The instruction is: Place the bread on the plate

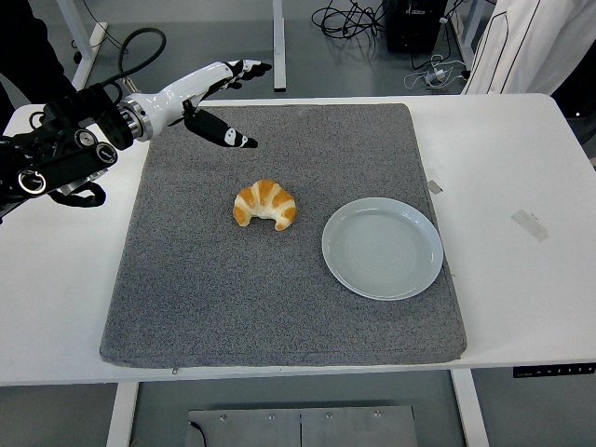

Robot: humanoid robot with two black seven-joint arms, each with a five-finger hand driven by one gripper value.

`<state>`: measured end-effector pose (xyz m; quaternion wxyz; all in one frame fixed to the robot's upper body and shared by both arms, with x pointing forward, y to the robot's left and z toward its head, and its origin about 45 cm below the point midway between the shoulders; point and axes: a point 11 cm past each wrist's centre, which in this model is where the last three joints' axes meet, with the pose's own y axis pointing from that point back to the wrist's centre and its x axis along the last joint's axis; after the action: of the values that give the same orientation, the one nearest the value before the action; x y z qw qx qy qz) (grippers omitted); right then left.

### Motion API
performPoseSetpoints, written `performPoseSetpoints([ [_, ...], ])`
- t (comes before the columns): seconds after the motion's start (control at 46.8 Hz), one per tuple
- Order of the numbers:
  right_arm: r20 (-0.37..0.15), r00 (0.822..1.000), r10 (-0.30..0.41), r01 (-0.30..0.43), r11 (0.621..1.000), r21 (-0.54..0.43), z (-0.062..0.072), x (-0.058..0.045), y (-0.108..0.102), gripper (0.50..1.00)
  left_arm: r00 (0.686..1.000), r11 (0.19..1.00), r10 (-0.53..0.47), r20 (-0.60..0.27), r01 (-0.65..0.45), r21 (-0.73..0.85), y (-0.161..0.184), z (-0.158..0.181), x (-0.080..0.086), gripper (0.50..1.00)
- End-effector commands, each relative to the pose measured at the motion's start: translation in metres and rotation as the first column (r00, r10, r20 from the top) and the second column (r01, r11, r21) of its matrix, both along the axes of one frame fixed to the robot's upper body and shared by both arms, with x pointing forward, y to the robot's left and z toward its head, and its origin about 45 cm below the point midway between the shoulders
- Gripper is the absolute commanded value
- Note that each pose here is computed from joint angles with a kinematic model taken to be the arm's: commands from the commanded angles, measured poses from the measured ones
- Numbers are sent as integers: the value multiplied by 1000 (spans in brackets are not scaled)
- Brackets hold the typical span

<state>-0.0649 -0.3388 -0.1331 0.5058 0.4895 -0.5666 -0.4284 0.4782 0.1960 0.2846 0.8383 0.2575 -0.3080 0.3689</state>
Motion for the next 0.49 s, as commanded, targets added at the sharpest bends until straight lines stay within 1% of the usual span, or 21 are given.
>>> performPoseSetpoints([
  [0.0, 0, 1000, 0, 0, 1000, 0, 0, 0, 0, 1000, 999, 996, -32, -1, 32, 82, 1, -7, -3, 974],
  [0.043, 0, 1000, 0, 0, 1000, 0, 0, 0, 0, 1000, 999, 993, -45, -1, 45, 110, 1, -10, -4, 974],
  [0.15, 0, 1000, 0, 0, 1000, 0, 0, 0, 0, 1000, 999, 992, -51, -6, 51, 116, -3, -13, -5, 972],
  [0.214, 0, 1000, 0, 0, 1000, 0, 0, 0, 0, 1000, 998, 990, -55, -18, 57, 126, -7, -17, -8, 955],
  [0.256, 0, 1000, 0, 0, 1000, 0, 0, 0, 0, 1000, 998, 988, -56, -30, 60, 141, -13, -23, -9, 937],
  [0.299, 0, 1000, 0, 0, 1000, 0, 0, 0, 0, 1000, 998, 984, -57, -38, 62, 169, -20, -28, -10, 930],
  [0.406, 0, 1000, 0, 0, 1000, 0, 0, 0, 0, 1000, 999, 970, -43, -28, 48, 239, -25, -33, -9, 922],
  [0.47, 0, 1000, 0, 0, 1000, 0, 0, 0, 0, 1000, 998, 964, -64, -13, 65, 257, -34, -36, -12, 922],
])
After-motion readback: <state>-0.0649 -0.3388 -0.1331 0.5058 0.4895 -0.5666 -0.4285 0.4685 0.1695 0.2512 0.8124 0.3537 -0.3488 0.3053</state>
